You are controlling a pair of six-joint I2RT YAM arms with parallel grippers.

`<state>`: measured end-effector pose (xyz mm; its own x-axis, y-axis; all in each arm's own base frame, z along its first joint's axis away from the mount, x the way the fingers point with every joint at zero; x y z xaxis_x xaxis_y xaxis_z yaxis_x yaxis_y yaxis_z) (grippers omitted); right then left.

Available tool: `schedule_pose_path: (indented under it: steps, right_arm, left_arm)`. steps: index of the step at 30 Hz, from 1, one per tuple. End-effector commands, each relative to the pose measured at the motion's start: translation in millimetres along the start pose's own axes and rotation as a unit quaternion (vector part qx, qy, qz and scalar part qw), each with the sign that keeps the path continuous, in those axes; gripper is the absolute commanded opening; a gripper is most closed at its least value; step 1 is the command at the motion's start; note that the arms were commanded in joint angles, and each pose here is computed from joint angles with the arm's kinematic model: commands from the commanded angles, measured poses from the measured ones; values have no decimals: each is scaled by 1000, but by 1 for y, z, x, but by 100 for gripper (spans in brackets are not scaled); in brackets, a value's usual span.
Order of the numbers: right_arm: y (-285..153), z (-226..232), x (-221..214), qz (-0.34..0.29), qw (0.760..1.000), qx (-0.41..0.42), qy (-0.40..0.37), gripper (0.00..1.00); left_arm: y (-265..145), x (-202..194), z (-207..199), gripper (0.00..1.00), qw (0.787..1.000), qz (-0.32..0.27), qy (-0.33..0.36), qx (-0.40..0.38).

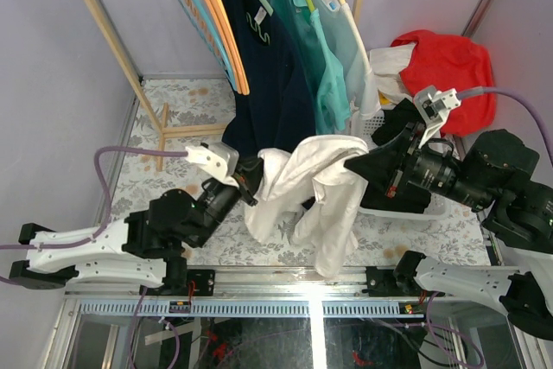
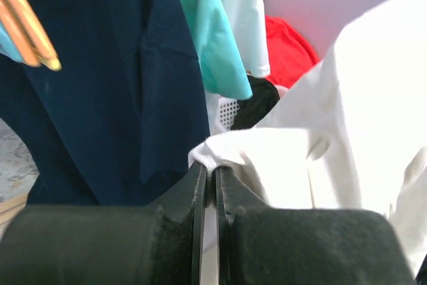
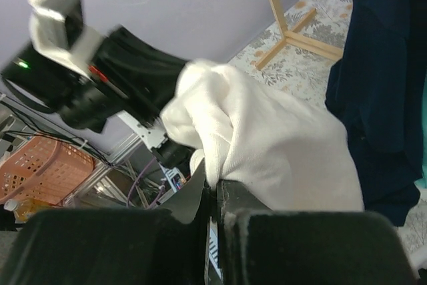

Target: Place the t-shirt on the hanger

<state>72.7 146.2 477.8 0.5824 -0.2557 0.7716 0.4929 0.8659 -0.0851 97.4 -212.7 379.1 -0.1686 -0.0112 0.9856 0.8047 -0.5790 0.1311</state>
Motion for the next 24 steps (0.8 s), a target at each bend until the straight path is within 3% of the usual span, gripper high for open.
schedule_pose_path:
  steps: [1, 13, 16, 21, 24]
  right_arm:
    - [8, -8, -2, -22, 1000, -14, 7, 0]
    - [48, -43, -30, 9, 997, -70, 10, 0]
    - [52, -56, -43, 26, 995, -94, 13, 12]
    - [50, -80, -66, 58, 986, -154, 18, 64]
    - [45, -84, -72, 74, 984, -164, 19, 72]
  left_arm:
    - [-3, 15, 17, 0, 998, 48, 24, 43]
    - [-2, 66, 36, 0, 995, 43, 40, 79]
    - [1, 66, 31, 0, 995, 55, 46, 70]
    - [4, 57, 22, 0, 994, 80, 47, 52]
    - [5, 52, 18, 0, 993, 96, 48, 48]
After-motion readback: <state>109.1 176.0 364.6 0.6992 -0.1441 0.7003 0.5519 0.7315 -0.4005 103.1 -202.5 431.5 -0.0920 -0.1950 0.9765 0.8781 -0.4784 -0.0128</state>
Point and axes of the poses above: each gripper's point midway between its finger pads, its own y axis out along the fingers, its own z axis along the line the jaws close on, x = y × z, the point moved 8 cm from there along -y, back along the fingers, and after that the axes turned 13 degrees about y, right-handed, at the moved point
